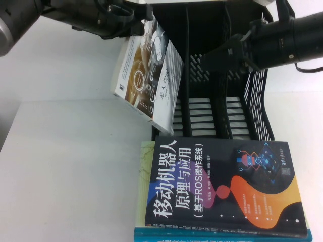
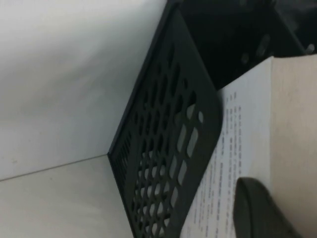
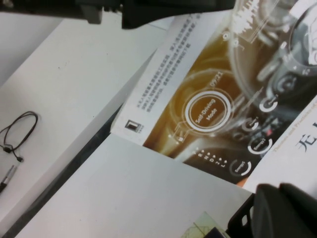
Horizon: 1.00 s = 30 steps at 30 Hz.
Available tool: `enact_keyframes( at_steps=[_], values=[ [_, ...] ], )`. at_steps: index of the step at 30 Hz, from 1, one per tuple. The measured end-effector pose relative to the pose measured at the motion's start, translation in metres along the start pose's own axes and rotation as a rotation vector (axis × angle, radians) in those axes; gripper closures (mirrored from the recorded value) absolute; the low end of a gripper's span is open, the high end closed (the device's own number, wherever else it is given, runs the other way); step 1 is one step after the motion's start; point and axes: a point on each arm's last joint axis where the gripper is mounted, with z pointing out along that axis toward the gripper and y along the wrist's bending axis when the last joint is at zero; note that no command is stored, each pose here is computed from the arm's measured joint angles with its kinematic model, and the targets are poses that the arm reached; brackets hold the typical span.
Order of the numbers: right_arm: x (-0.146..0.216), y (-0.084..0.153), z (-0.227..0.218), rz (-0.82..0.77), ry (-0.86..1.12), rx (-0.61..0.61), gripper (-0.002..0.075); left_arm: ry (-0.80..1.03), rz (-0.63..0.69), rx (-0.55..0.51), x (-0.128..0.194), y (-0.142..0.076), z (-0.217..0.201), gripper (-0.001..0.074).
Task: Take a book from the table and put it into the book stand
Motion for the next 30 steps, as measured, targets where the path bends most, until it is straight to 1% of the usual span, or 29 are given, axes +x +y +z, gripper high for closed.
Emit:
enact_keyframes(
  at_steps=[3, 5, 9, 10, 11, 13, 16, 18, 20, 23, 24, 25, 26, 28, 30],
  values=[
    [0.0, 0.0, 0.0, 0.0, 0.0, 0.0, 0.0729, 0.002, 0.01, 0.001, 0.0, 0.0, 0.001, 0.0629],
    [0.0, 0.0, 0.0, 0.0, 0.0, 0.0, 0.0729, -0.01, 0.006, 0.008, -0.001, -0.001, 0.0, 0.0588],
    [0.0, 0.0, 0.0, -0.001, 0.001, 0.001, 0.0729, -0.084, -0.006, 0.023, -0.009, -0.004, -0.006, 0.0406],
    [0.0, 0.0, 0.0, -0.001, 0.001, 0.001, 0.0729, -0.098, -0.006, 0.025, -0.01, -0.004, -0.007, 0.0367],
    [0.0, 0.0, 0.0, -0.001, 0.003, 0.0, 0.0729, -0.107, -0.007, 0.024, -0.011, -0.004, -0.007, 0.0344],
    [0.001, 0.0, 0.0, -0.004, 0.01, -0.004, 0.0729, -0.122, -0.006, 0.025, -0.013, -0.005, -0.008, 0.0314],
    [0.003, 0.002, 0.0, -0.008, 0.029, -0.018, 0.0729, -0.123, 0.005, 0.026, -0.013, -0.006, -0.01, 0.031],
    [0.005, 0.002, 0.0, -0.019, 0.052, -0.02, 0.0729, -0.106, 0.015, 0.029, -0.012, -0.007, -0.015, 0.0334],
    [0.008, 0.001, 0.0, -0.04, 0.085, -0.01, 0.0729, -0.091, 0.037, 0.034, -0.012, -0.011, -0.023, 0.0383],
    [0.01, -0.002, -0.003, -0.074, 0.125, 0.04, 0.0728, -0.072, 0.08, 0.032, -0.012, -0.015, -0.036, 0.0528],
    [0.01, -0.002, -0.006, -0.085, 0.133, 0.072, 0.0728, -0.071, 0.098, 0.028, -0.012, -0.016, -0.041, 0.0596],
    [0.009, -0.001, -0.009, -0.093, 0.132, 0.107, 0.0728, -0.073, 0.114, 0.025, -0.013, -0.018, -0.047, 0.0643],
    [0.007, -0.001, -0.013, -0.091, 0.125, 0.139, 0.0728, -0.074, 0.128, 0.022, -0.014, -0.019, -0.051, 0.0674],
    [0.003, 0.003, -0.023, -0.096, 0.11, 0.211, 0.0728, -0.086, 0.153, 0.021, -0.016, -0.023, -0.064, 0.0709],
    [-0.001, 0.008, -0.034, -0.111, 0.101, 0.271, 0.0728, -0.103, 0.171, 0.027, -0.017, -0.027, -0.077, 0.0724]
  ],
)
